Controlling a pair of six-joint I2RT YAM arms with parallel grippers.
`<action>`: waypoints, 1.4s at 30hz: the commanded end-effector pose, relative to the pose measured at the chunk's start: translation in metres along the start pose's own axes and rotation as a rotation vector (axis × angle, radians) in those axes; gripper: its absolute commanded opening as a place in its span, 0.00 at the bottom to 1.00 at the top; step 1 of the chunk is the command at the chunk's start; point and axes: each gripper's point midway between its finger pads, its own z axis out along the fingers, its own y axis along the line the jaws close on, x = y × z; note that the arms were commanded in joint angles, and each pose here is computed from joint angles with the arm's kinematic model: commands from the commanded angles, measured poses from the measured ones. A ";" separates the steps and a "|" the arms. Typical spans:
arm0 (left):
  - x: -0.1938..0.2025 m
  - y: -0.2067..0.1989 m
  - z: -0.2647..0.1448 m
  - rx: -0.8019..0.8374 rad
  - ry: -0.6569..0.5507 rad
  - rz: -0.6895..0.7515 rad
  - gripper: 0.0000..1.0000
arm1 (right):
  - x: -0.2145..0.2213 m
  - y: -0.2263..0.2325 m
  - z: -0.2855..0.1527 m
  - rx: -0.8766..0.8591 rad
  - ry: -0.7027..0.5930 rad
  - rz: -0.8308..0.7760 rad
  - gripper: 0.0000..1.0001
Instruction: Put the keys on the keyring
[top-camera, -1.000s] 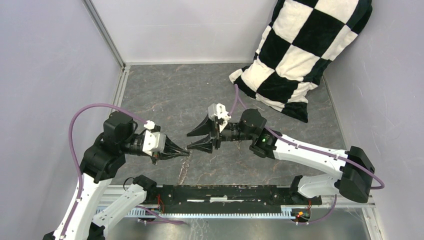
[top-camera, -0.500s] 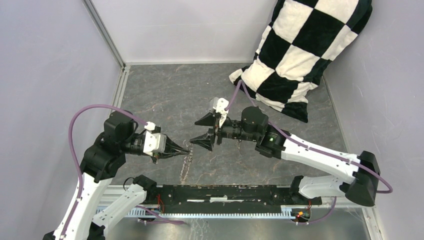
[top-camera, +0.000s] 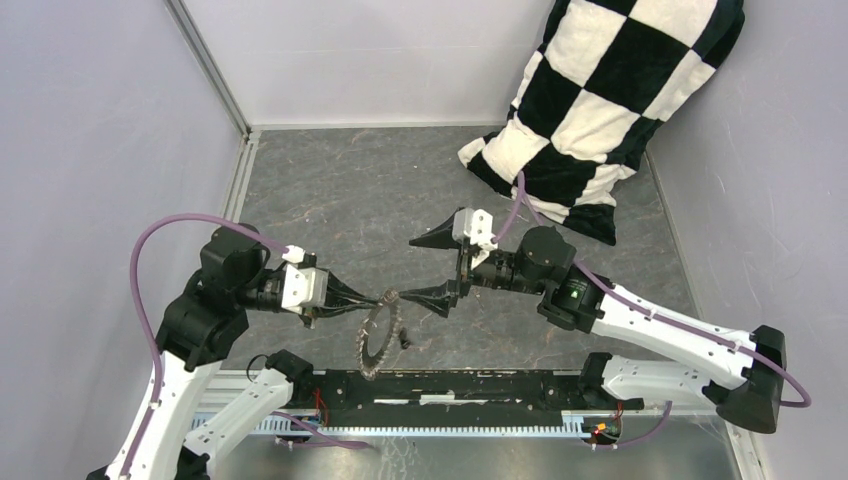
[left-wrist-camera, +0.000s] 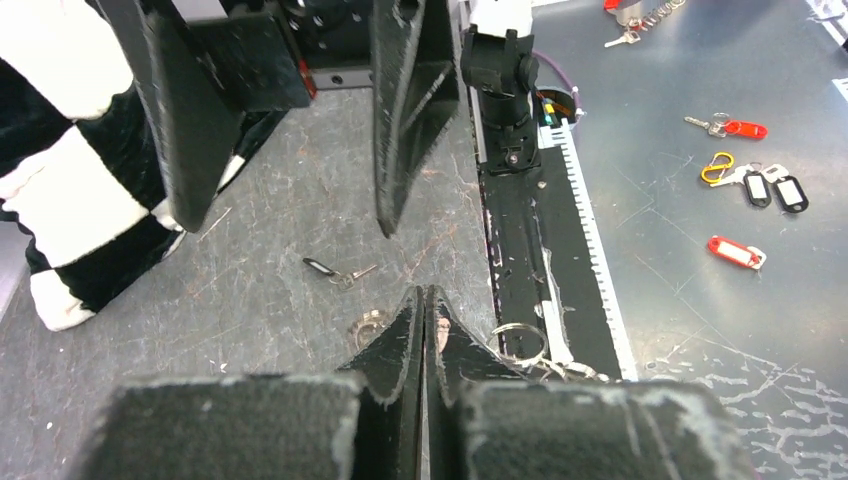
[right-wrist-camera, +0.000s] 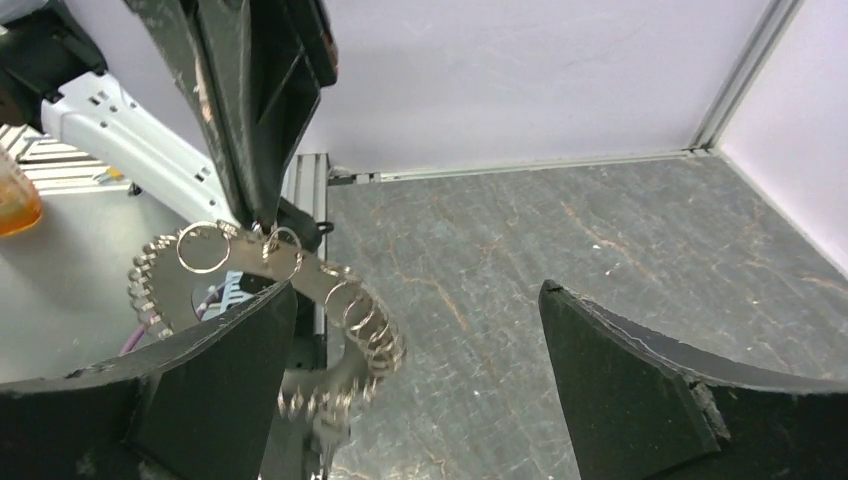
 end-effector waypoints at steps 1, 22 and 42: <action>-0.018 0.004 0.000 -0.015 -0.052 0.012 0.02 | -0.010 0.009 -0.001 -0.024 -0.045 -0.031 0.98; -0.029 0.001 0.003 0.032 -0.087 -0.051 0.02 | -0.012 0.018 0.014 -0.070 -0.066 -0.085 0.98; -0.027 -0.006 0.002 0.062 -0.085 -0.015 0.02 | -0.025 0.005 0.035 -0.010 -0.106 -0.024 0.98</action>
